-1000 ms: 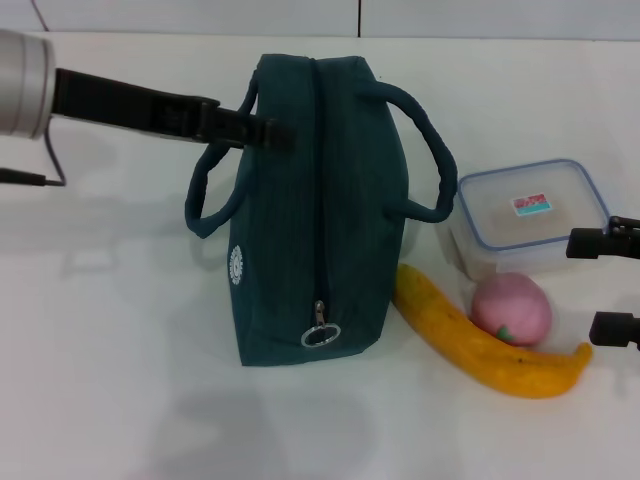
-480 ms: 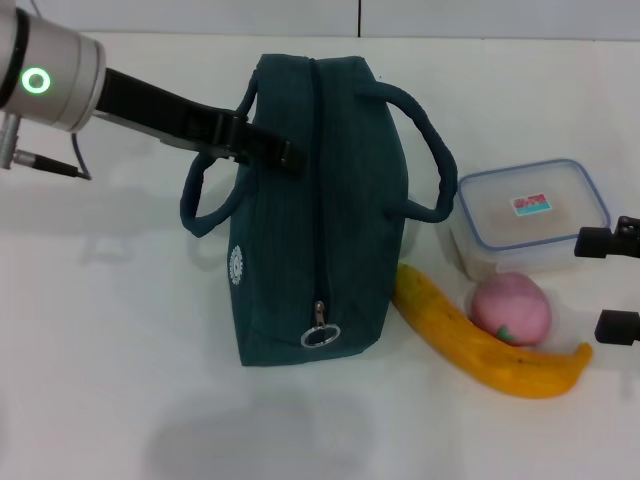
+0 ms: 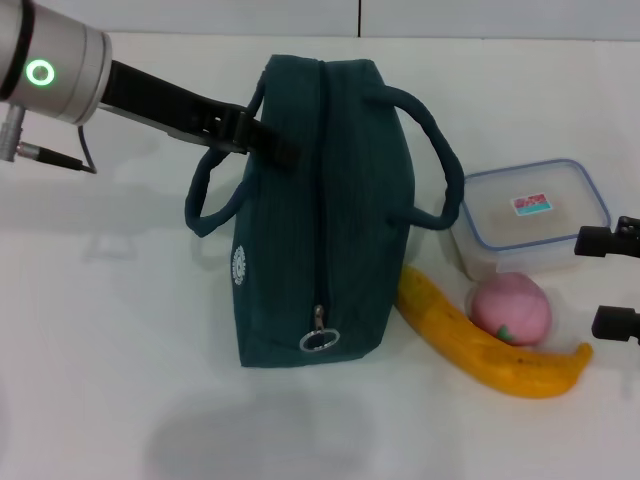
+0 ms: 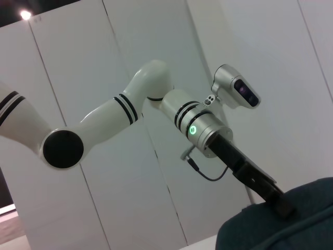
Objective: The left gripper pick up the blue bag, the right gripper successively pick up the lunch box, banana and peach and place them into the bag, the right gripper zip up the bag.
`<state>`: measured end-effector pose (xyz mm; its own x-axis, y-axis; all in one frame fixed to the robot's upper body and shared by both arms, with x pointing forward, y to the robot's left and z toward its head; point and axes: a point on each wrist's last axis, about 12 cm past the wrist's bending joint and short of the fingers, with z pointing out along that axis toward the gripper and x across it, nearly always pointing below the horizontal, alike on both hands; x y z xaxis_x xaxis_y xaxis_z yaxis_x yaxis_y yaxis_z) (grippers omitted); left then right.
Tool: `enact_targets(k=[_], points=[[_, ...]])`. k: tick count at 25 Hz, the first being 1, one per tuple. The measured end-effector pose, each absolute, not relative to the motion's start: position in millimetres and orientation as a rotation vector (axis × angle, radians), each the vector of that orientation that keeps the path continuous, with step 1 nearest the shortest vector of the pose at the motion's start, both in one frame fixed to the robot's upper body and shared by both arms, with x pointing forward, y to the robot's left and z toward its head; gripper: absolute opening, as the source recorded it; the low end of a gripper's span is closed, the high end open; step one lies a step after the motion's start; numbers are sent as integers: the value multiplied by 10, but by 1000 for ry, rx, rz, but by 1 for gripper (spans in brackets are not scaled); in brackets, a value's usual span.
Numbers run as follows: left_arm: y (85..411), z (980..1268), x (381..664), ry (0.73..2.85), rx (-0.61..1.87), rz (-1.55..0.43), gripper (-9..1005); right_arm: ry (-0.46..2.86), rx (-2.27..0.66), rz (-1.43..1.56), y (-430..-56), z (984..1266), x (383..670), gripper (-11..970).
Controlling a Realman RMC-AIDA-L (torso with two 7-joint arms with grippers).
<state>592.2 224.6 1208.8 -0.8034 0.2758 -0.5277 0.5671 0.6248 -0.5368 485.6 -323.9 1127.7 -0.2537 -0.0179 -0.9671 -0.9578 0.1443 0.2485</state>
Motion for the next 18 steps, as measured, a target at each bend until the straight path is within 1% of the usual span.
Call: enact_targets(k=[5,10,13,15,18], points=[[2221,12059,5906,2457,669,-1021,307,1493,-979,1271,-3223,11252,4871,852],[2202,12033,5890,2467,641,-1042,77,1509,-896,1303,-3206,11159,4855,852],[2197,12029,5889,2470,633,-1047,51,1522,-781,1270,-3241,11091,4878,851],[2194,12027,5891,2468,629,-1047,34,1503,-611,1247,-3285,11024,4888,851],[2197,12020,5888,2468,624,-1050,34,1429,-302,1247,-3337,10900,4835,851]])
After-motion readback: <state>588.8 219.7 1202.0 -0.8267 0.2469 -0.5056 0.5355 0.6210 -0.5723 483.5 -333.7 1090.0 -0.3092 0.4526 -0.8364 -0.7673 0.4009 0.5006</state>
